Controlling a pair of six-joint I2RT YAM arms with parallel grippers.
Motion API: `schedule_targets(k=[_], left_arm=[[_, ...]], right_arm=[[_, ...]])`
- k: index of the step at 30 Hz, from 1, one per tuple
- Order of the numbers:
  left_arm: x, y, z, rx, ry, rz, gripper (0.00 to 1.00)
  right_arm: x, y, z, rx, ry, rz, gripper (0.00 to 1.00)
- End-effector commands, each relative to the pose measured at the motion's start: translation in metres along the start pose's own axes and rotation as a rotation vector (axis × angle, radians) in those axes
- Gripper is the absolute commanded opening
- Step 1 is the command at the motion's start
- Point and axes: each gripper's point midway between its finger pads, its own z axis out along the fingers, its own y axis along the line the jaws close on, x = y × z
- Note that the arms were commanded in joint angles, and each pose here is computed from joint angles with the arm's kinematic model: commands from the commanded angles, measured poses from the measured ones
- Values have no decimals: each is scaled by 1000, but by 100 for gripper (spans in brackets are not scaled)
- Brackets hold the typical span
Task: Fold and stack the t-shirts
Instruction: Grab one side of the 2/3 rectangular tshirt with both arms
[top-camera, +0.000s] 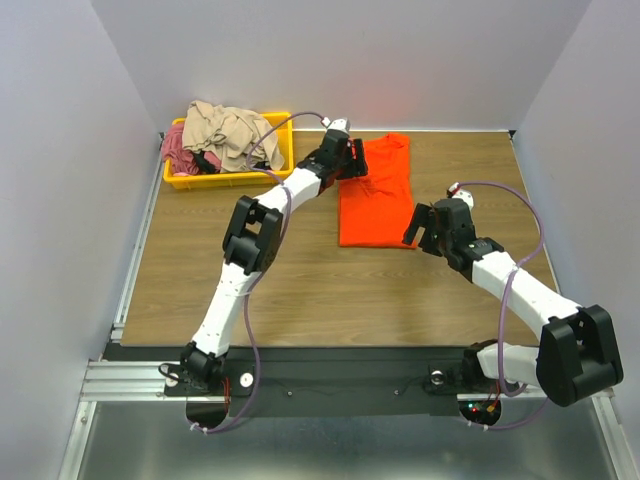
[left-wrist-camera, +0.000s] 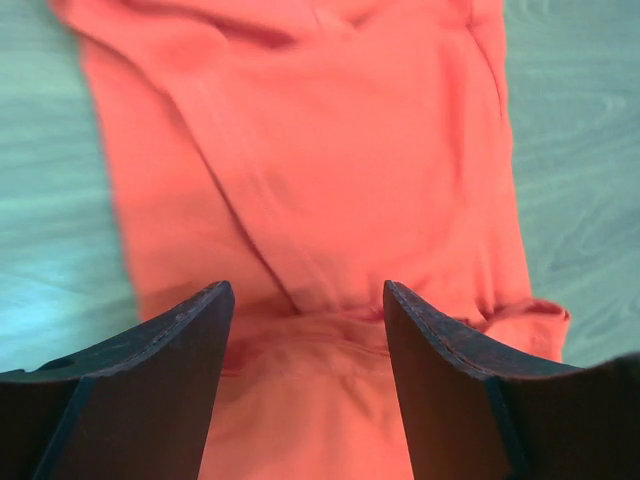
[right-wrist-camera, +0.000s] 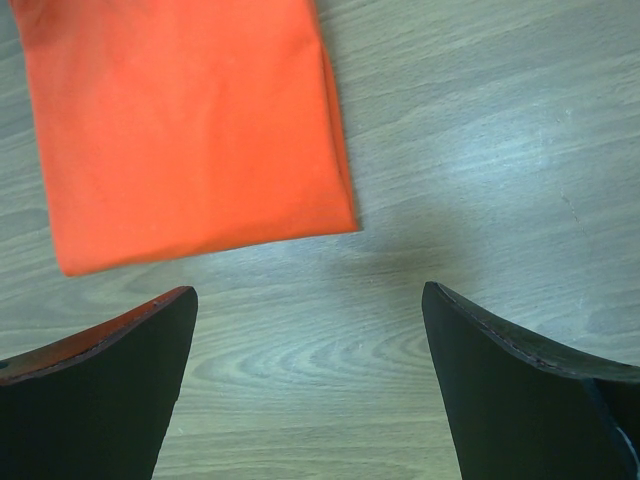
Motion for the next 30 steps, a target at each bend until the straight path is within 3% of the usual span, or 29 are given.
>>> schedule_targets(k=[1,3,8,11,15,20,25,30], left_arm=[[-66,-41,-57,59,-107,42,84],[-72,-47,-89,69,-114,53,98],[-36,-49,-155,135,-88,16,99],[15,-24,-195,104,-36,-50,99],[61,-13,-215,88,23,-81,99],[102,-2,-213,60,105,-95,99],[120,5,-195,37,155,-103,81],[132,9,-175,12,185,-85,70]], right_arm=[[-6,2,-6,-19,-27,15,100],[-5,3,-5,-24,-23,22,100],[2,2,4,-2,10,21,100],[6,3,12,12,34,25,100],[10,-3,27,70,53,57,100],[12,-7,46,110,90,73,100],[19,-10,62,130,133,75,99],[25,-19,72,157,164,82,97]])
